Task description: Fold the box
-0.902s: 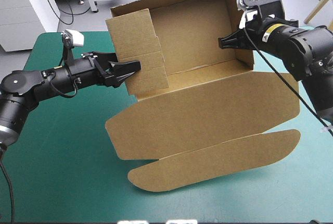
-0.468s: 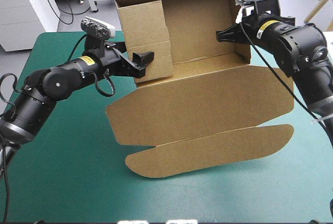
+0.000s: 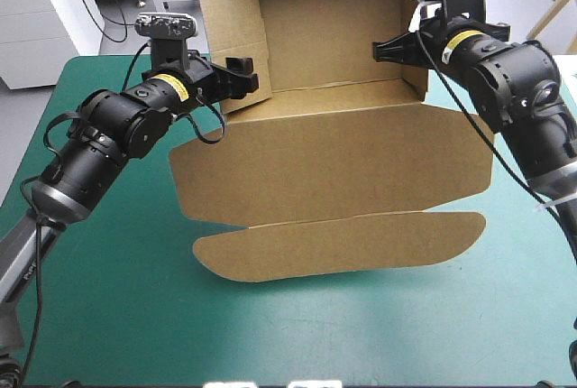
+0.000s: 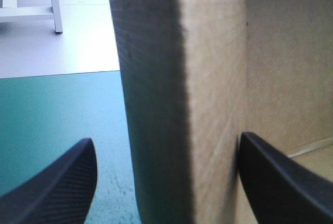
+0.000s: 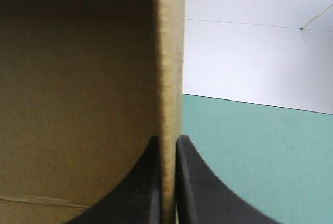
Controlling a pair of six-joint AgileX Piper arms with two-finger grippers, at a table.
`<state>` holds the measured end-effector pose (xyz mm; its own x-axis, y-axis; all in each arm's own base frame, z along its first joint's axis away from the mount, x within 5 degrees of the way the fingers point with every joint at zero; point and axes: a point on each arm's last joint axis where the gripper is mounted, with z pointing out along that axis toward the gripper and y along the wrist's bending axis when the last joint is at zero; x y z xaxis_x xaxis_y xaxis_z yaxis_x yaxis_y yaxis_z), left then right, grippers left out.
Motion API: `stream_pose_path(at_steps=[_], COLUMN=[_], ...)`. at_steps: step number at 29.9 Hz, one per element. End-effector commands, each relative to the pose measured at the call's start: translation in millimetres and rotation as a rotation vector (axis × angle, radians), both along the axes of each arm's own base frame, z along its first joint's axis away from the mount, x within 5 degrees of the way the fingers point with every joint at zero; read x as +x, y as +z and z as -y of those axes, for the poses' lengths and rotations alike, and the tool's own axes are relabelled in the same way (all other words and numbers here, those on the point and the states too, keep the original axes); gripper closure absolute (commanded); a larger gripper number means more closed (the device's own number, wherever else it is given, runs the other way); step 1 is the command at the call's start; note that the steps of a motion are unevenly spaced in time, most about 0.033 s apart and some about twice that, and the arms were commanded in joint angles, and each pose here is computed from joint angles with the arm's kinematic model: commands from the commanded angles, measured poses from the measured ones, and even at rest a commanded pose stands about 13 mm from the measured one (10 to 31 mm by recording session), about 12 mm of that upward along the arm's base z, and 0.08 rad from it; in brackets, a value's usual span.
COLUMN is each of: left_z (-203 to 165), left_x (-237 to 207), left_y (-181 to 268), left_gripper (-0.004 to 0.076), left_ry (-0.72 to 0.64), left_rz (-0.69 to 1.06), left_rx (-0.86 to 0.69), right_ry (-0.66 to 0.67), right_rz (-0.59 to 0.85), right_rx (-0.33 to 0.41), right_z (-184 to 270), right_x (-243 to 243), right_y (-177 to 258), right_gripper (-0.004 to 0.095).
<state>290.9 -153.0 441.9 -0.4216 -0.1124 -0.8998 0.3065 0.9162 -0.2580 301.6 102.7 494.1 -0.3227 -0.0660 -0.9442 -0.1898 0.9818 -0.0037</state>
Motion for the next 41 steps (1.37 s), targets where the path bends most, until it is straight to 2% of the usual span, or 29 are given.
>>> stream_pose_path(at_steps=[1,5,9,17,23,28,32,36,41], left_z=[-4.2,-5.1,-5.2,6.6,17.1,19.2,19.8,19.1,20.2], left_x=[-9.7,-10.4,-11.1,-14.4,-13.2,-14.6,-15.1,-14.3,-6.5], left_y=[31.7,32.3,35.7,34.9,37.6,37.4,36.6,32.3,15.0], left_gripper=[0.0199,0.0203,0.0254,0.0348,0.0512,0.0731,0.0731,0.0731,0.0731], left_ry=[0.004,0.009,0.008,0.034,0.032,0.027,0.024,0.035,0.053], left_rz=[0.131,0.118,0.133,0.121,0.105,0.103,0.089,0.056,-0.025], left_rx=[-0.103,-0.094,-0.087,0.070,0.063,0.062,0.053,0.072,0.180], right_ry=[0.016,0.020,0.031,0.042,0.061,0.060,0.059,0.084,0.077], right_rz=[0.135,0.136,0.141,0.134,0.120,0.098,0.055,-0.017,-0.108], right_rx=[0.040,0.038,0.039,0.074,0.115,0.100,0.100,0.055,0.020], right_z=[1.8,-0.9,-4.9,-7.6,-10.2,-9.8,-9.9,-11.3,-12.5], right_x=[-8.1,-2.3,0.2,2.2,1.5,1.1,0.2,-1.6,2.5], right_y=[23.0,19.6,18.0,16.5,16.2,14.0,10.3,2.9,-9.8], right_gripper=[0.0910,0.0910,0.0910,0.0910,0.0910,0.0910,0.0910,0.0912,0.0912])
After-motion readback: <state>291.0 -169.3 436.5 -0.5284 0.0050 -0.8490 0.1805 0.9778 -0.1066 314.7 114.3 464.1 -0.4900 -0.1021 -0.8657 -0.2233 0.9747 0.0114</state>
